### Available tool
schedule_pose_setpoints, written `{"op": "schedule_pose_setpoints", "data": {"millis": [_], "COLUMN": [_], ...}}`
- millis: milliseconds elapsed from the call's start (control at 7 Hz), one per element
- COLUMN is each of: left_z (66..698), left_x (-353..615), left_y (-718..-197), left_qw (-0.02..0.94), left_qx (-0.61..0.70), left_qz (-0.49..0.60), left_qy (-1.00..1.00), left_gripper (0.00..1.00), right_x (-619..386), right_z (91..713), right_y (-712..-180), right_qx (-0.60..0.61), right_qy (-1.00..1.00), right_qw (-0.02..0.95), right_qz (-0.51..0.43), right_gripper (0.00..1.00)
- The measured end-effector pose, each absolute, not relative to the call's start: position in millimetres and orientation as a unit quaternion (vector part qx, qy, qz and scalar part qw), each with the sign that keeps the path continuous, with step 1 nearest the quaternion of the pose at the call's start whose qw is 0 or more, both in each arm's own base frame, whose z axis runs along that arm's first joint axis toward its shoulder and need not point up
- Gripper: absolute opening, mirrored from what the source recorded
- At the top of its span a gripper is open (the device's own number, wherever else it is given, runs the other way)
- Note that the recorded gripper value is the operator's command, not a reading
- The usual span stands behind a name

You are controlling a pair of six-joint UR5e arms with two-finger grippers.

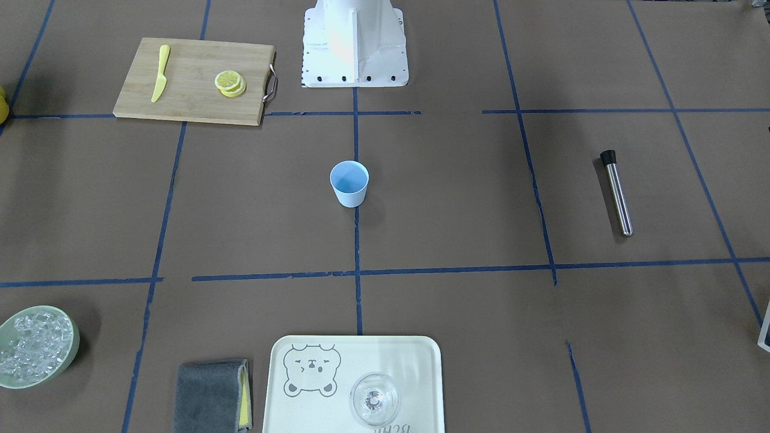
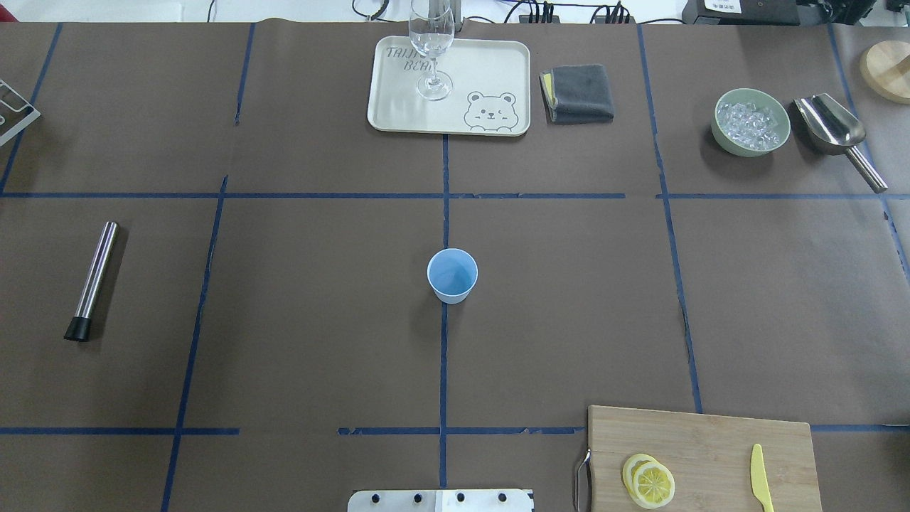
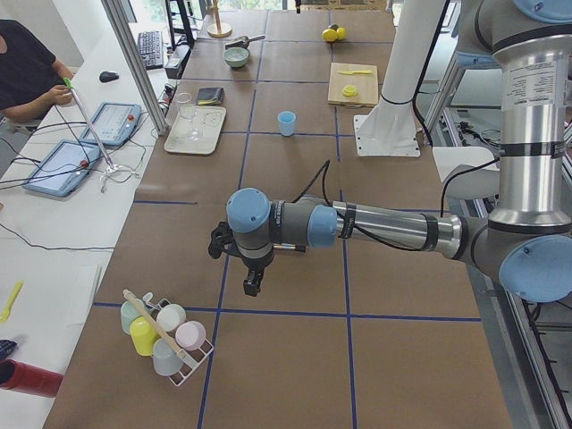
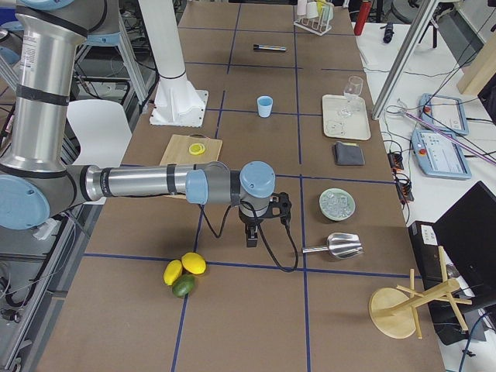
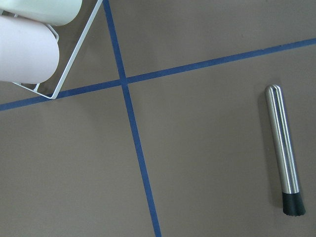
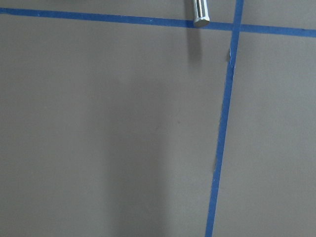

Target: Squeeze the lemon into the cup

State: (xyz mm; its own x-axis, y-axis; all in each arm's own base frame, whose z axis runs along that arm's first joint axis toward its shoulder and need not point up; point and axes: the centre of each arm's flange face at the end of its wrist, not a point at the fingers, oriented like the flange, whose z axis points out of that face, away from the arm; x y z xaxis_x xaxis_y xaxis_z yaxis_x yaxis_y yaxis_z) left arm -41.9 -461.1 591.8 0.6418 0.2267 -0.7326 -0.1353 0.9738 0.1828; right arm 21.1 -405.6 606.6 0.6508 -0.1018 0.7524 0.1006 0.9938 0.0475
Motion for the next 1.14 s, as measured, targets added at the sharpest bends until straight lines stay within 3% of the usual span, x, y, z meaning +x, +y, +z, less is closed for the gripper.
{"op": "schedule_pose_setpoints", "data": {"millis": [714,1143], "left_z": [574.1,576.9], "left_x": [-41.4,-40.4], "left_y": [-458.6,-461.4], "left_qw": [0.902,0.901], "left_qx": [0.076,0.081], "left_qz": [0.112,0.113], "left_qy": [0.411,0.412], "left_gripper": [1.00,1.00], "right_x": [16.9,-41.6], "right_z": [596.1,536.9], "right_y": [-404.2,-394.5], "right_qx": [-0.002,-0.027], "right_qy": [-0.414,-0.424], "right_qw": [0.909,0.905], "right_qz": [-0.041,-0.024], "right_gripper": [1.00,1.00]}}
